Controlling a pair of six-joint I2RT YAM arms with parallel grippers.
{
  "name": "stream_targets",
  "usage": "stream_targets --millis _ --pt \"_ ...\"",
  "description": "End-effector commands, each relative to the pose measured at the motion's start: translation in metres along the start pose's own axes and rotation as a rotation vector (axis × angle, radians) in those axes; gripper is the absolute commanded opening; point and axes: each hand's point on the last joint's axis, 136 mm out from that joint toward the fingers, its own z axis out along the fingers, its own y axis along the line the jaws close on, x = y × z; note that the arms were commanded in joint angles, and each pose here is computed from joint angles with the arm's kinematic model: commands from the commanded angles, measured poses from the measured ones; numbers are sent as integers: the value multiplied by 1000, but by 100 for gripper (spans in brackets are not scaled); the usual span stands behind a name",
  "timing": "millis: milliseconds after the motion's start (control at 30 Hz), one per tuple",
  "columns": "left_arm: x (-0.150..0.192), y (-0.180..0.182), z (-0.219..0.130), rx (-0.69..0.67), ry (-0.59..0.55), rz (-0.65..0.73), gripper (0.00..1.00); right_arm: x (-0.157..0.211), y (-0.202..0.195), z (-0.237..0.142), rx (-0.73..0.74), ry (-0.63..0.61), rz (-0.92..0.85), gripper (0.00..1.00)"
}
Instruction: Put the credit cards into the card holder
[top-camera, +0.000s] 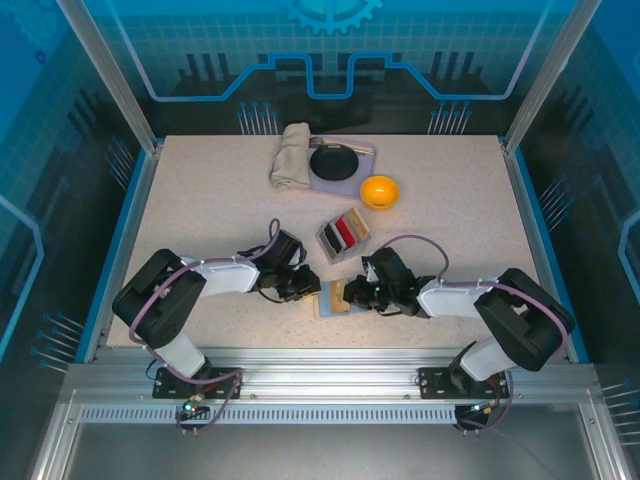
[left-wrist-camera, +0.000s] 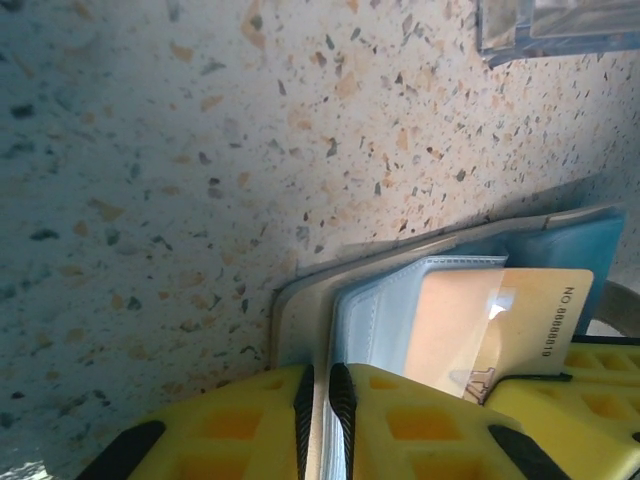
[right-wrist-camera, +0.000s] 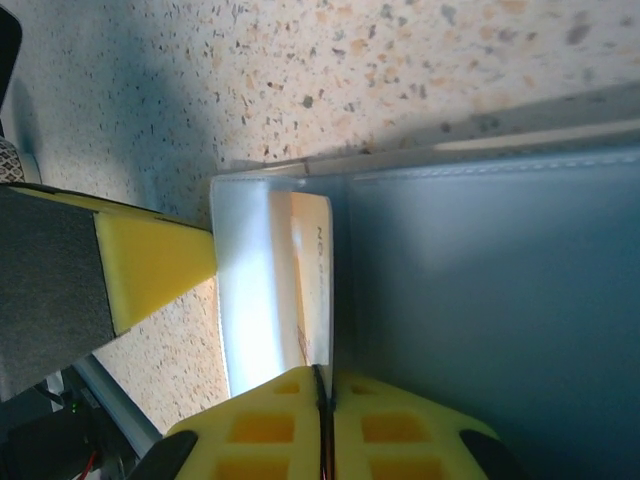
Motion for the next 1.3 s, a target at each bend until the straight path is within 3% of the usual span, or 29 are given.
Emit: stream_targets --millis 0,200,300,433,533,733,867,1100,1267 --pt "12 18 5 -47 31 -36 20 9 -4 16 50 35 20 10" --pt "11 20 3 -60 24 -35 20 11 -3 18 87 59 0 16" --pt "10 20 3 -63 22 -30 20 9 -7 4 142 50 -41 28" --pt "10 20 3 -67 23 -27 20 7 -13 -7 194 60 -72 36" --pt "11 19 4 -63 26 -26 20 7 -17 -7 223 74 -80 35" --pt "10 16 3 -53 26 -22 20 8 -7 8 169 121 -86 16" --pt "10 15 3 -49 26 -21 20 8 5 17 116 143 -95 12" --pt "8 16 0 -57 10 -20 20 2 21 10 89 134 -134 15" --pt "2 14 -13 -80 -41 -13 24 -20 22 -33 196 37 -227 26"
